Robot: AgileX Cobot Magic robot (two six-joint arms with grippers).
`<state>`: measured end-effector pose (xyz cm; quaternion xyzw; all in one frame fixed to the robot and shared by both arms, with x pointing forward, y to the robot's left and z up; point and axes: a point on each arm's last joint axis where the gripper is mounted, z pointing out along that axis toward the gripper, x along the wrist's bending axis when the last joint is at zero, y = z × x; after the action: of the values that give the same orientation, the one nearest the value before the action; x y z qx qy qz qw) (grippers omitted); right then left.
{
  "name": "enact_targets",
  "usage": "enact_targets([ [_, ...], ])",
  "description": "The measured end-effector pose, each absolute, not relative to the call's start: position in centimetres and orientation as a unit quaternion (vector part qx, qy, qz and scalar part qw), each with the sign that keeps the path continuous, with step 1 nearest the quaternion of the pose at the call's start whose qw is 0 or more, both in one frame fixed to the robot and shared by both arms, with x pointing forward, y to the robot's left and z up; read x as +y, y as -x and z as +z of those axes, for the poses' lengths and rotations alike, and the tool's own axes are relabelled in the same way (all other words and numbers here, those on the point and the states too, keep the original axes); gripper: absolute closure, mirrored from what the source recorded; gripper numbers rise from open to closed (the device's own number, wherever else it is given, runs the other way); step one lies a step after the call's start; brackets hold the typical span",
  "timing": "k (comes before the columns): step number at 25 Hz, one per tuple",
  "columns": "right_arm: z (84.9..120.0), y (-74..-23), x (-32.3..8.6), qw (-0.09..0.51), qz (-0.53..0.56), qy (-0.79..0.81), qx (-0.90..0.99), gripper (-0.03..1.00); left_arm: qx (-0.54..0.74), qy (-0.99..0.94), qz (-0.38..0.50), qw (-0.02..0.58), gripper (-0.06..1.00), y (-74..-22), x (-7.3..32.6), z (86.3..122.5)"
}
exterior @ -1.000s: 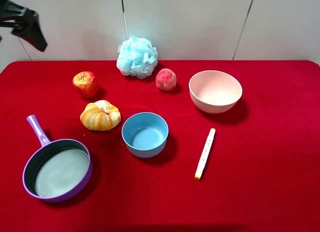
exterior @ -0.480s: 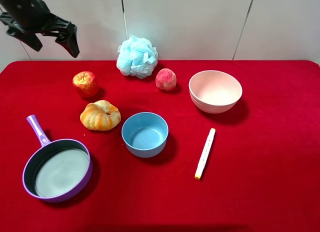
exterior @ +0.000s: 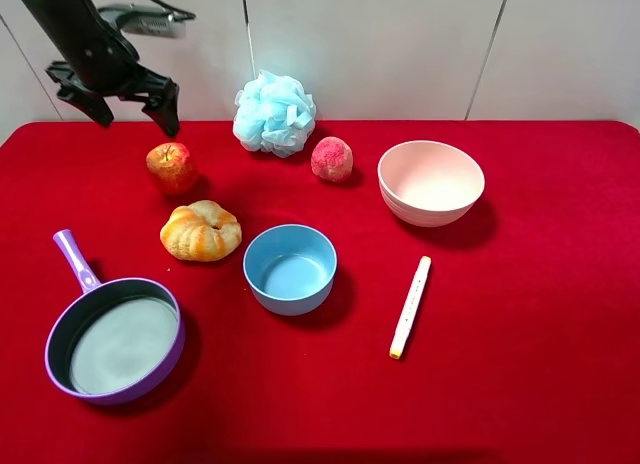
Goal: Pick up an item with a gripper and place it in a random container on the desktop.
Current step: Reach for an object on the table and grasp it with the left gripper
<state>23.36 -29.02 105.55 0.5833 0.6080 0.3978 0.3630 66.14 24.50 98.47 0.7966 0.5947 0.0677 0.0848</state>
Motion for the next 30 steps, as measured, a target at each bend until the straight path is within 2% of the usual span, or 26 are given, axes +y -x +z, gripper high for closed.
enact_targets([
  [11,105.6,-23.4,-29.0,0.362,0.399,-0.583,0.608,0.28,0.595,-0.8,0.048,0.064,-0.05,-67.4,24.2,94.0],
  [30,105.6,-23.4,-29.0,0.362,0.399,-0.583,0.608,0.28,0.578,-0.811,0.057,0.072,-0.05,-68.8,22.1,88.0],
])
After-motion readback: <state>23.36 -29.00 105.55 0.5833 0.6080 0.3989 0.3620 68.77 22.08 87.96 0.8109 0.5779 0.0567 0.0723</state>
